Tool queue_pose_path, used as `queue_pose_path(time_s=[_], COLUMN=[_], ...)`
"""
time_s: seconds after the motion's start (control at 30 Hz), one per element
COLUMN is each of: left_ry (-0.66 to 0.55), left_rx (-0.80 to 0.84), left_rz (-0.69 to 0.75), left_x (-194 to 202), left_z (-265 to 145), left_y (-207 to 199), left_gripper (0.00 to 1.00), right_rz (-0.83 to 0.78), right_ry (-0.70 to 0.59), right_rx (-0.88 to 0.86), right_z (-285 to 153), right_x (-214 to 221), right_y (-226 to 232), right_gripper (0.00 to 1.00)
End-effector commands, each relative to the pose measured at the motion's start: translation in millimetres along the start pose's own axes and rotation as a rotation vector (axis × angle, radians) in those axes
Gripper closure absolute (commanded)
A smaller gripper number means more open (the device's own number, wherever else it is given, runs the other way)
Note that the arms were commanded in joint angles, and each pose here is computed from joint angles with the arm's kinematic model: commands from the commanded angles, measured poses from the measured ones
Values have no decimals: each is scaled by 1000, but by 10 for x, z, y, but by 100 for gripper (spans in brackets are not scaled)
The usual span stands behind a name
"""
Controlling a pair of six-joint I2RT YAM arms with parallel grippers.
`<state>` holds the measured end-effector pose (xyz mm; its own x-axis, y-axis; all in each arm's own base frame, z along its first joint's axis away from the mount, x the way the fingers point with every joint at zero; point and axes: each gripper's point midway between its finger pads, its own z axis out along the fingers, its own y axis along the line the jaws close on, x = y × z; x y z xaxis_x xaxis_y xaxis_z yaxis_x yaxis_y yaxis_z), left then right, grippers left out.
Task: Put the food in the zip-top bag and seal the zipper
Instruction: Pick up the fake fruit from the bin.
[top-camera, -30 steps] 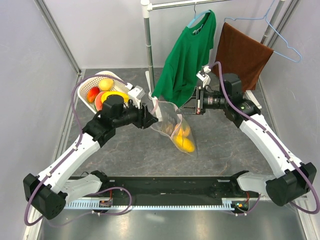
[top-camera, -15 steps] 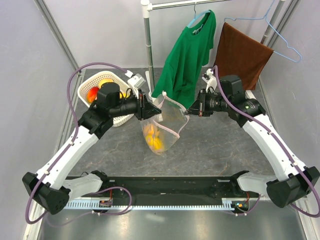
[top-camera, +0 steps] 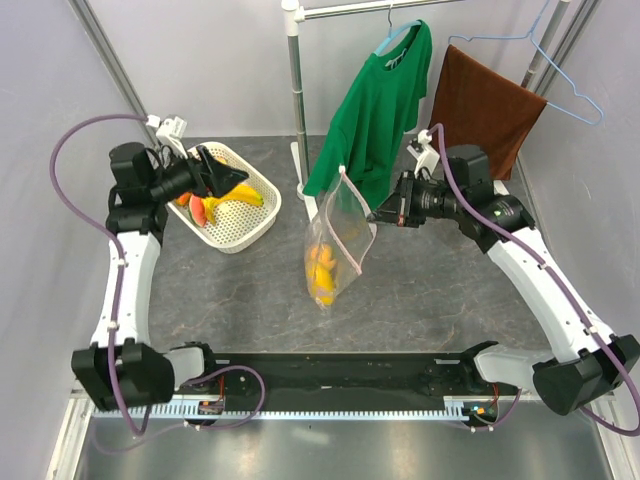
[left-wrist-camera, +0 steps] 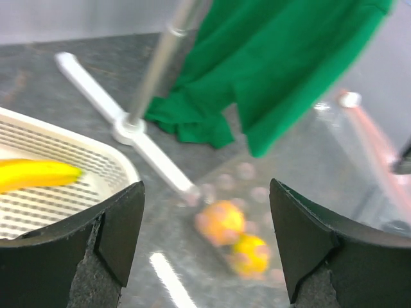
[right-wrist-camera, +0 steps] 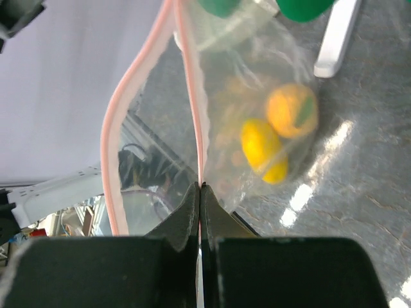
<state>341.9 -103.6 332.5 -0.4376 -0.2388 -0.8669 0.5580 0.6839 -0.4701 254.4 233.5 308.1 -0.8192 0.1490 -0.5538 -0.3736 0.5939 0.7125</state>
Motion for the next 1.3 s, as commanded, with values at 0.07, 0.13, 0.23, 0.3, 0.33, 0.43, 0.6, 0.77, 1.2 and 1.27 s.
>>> queue_pose_path(time_s=[0.07,0.13,0.23,0.3,0.33,0.43,0.6,0.77,1.2,1.27], left_ry=[119,201,288,344,379,483,662,753,912,893], left_rx=[-25,36,48,52,37,42,132,167,258,270], left_rz=[334,433,602,676,764,933,1144,1174,1190,1178], left_x=[52,154,210,289,305,432,845,1159,1738,1724], left_z=[245,370,519,681,714,882,1120,1333,1262,1256], left_y=[653,847,1122,1381,1528,1850,2144,2306,2366,2300], left_gripper=[17,16,15,16,16,16,18,18,44,59], right_rz=[-1,1,12,36,48,91,103,82,-122,-152], right_ry=[-70,-70,-52,-26,-11,6,28,44,-70,-71], right_rx=[-79,-78,-50,-26,-21,-32,-60,-61,4,36], right_z=[-105,-84,7,86,143,261,405,501,265,213], right_x=[-230,-254,-219,-141,-102,-32,8,54,-334,-340], right_y=[300,304,185,55,26,-11,41,77,259,231], right_gripper=[100,100,100,100,100,100,100,100,100,100])
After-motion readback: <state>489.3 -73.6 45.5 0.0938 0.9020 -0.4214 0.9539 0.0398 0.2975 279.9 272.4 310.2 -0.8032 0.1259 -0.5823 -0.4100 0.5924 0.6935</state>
